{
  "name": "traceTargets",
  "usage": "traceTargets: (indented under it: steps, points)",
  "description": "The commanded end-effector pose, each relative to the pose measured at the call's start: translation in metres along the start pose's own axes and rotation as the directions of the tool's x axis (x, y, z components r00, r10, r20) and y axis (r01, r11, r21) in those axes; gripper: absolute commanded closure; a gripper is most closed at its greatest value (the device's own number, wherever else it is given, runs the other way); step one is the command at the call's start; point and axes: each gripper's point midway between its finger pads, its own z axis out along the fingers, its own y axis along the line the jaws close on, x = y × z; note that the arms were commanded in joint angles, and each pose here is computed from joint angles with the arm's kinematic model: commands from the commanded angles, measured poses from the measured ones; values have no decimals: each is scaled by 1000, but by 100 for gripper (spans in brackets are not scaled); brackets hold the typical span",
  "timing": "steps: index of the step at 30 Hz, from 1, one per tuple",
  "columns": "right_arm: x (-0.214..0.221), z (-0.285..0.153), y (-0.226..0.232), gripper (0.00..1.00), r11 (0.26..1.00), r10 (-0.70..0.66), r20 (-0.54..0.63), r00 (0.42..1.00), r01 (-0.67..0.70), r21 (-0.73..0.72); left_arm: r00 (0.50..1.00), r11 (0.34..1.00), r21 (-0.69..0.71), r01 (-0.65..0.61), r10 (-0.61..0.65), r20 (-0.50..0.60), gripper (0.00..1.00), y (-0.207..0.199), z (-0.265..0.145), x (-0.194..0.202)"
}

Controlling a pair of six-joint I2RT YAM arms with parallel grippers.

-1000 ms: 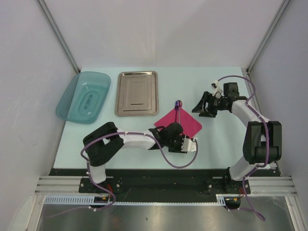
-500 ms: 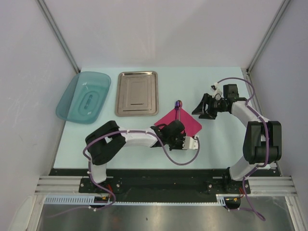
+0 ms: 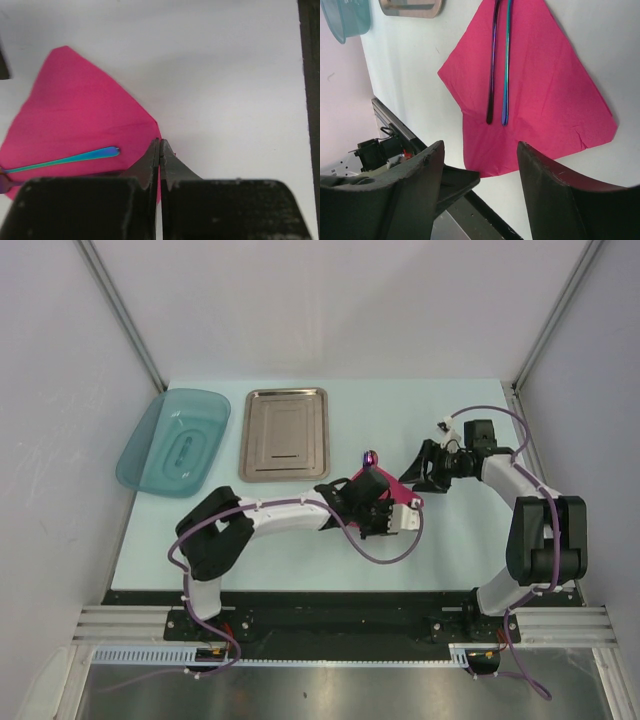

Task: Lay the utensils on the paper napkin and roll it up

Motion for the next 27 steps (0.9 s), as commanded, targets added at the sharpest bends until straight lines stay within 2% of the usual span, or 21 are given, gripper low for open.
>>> traceTargets:
  steps: [1, 6, 10, 16, 27]
  points:
    - [3, -7, 9, 37, 999, -27, 8, 1000, 27, -34, 998, 1000, 22, 15, -16, 67, 100, 21, -11, -19]
    - [12, 0, 5, 43, 999, 0, -29, 1000, -1, -52, 997, 1000, -1, 16, -16, 72, 100, 39, -13, -19]
    - [20, 0, 3, 44, 998, 7, -39, 999, -9, -59, 998, 1000, -18, 17, -16, 61, 100, 51, -6, -10]
    - [40, 8, -2, 43, 999, 6, -83, 997, -10, -50, 997, 997, -69, 40, -36, 65, 100, 77, -1, -1]
    - [47, 18, -8, 36, 999, -22, -105, 994, 17, -42, 995, 990, -133, 52, -41, 88, 100, 104, -5, 6]
